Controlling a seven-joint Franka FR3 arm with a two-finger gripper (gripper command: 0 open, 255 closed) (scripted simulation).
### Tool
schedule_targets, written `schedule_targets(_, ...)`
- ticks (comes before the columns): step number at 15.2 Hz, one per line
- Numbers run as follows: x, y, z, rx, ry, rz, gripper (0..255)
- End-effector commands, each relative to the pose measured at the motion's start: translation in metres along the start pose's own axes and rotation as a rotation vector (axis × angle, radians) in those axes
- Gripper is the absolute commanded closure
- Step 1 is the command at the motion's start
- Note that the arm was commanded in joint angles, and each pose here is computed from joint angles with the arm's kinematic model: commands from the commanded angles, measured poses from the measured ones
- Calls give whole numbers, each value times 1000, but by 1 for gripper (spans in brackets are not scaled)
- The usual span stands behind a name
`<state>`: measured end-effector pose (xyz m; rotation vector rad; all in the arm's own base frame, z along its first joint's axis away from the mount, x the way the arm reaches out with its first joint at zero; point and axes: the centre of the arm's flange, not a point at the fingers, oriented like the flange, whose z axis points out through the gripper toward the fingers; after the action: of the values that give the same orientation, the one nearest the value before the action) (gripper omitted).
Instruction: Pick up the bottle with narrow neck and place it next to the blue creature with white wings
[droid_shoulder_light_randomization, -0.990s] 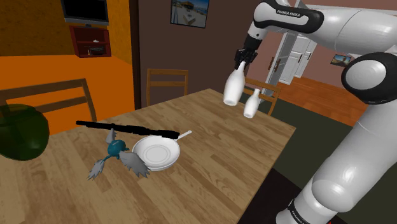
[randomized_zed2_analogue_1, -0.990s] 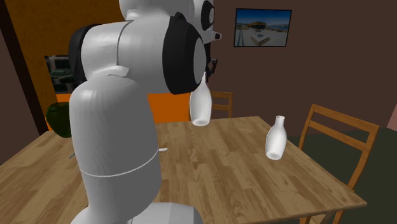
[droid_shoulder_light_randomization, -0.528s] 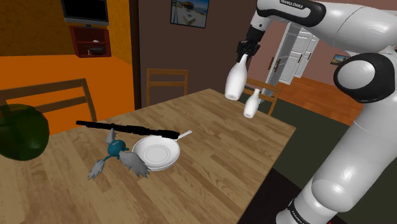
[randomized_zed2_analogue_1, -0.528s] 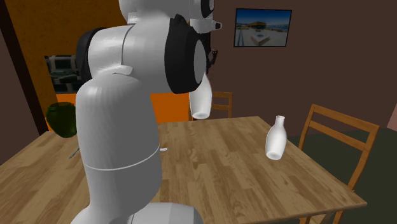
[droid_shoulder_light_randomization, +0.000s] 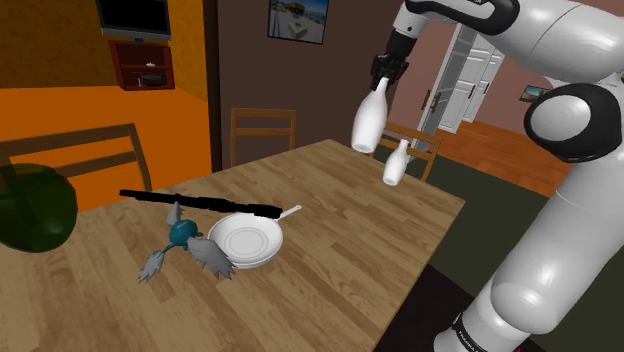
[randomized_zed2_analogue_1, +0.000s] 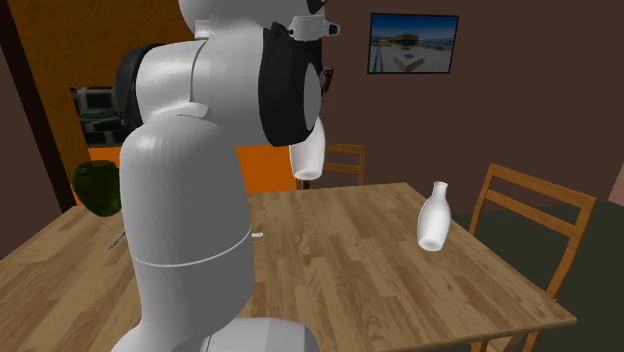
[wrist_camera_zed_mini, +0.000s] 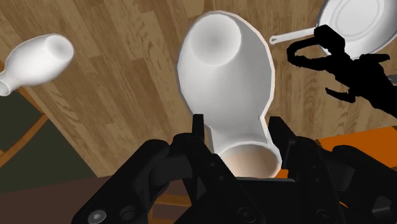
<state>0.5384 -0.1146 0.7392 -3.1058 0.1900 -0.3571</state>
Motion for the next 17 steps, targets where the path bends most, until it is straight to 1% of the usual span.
schedule_targets(1,-12,-25,3,-1,1,0,255)
schedule_targets(17,-93,-218,24,-1,1,0,255)
